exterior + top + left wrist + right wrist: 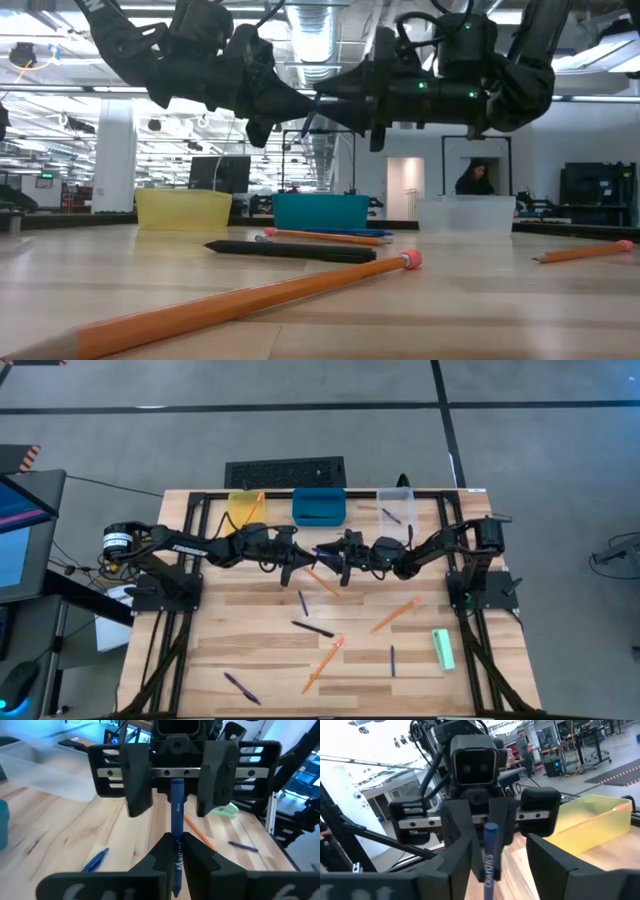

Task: Sort crayons/erasers/pens/pencils in bins
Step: Put the blue crayon into the transparent white bin

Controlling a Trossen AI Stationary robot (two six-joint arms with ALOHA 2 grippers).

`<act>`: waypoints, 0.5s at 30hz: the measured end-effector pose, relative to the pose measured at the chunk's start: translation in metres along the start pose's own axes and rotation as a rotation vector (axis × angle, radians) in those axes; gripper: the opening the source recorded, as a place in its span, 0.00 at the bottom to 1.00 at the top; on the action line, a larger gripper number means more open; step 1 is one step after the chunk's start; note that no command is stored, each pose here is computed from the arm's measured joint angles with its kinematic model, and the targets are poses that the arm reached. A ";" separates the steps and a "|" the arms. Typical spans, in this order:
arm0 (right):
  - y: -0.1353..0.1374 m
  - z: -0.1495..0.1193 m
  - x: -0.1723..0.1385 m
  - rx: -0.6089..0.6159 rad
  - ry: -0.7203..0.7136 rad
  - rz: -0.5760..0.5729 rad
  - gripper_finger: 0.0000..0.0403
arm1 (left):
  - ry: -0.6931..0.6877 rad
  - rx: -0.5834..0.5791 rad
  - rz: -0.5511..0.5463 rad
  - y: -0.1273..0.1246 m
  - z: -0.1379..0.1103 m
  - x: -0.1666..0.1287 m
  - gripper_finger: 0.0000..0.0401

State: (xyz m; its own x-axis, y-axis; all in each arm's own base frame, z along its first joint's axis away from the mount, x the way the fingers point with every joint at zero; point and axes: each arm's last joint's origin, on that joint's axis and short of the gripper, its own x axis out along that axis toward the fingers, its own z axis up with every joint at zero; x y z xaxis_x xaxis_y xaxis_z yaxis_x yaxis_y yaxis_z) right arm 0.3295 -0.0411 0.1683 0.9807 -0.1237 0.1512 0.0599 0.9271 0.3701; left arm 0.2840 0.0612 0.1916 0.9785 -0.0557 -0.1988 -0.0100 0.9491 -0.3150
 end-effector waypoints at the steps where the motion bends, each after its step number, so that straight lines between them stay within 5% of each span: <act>1: 0.000 0.001 0.001 0.000 -0.003 0.002 0.46 | -0.001 0.000 0.000 0.000 0.000 0.000 0.04; 15: 0.000 0.001 0.001 0.000 -0.002 0.006 0.24 | -0.006 -0.008 0.002 0.000 0.001 0.000 0.04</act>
State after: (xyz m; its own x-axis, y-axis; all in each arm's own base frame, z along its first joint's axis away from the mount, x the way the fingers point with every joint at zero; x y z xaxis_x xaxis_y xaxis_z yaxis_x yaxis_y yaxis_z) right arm 0.3301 -0.0412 0.1692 0.9807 -0.1188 0.1551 0.0539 0.9278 0.3692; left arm 0.2842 0.0613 0.1922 0.9797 -0.0520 -0.1938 -0.0135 0.9466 -0.3222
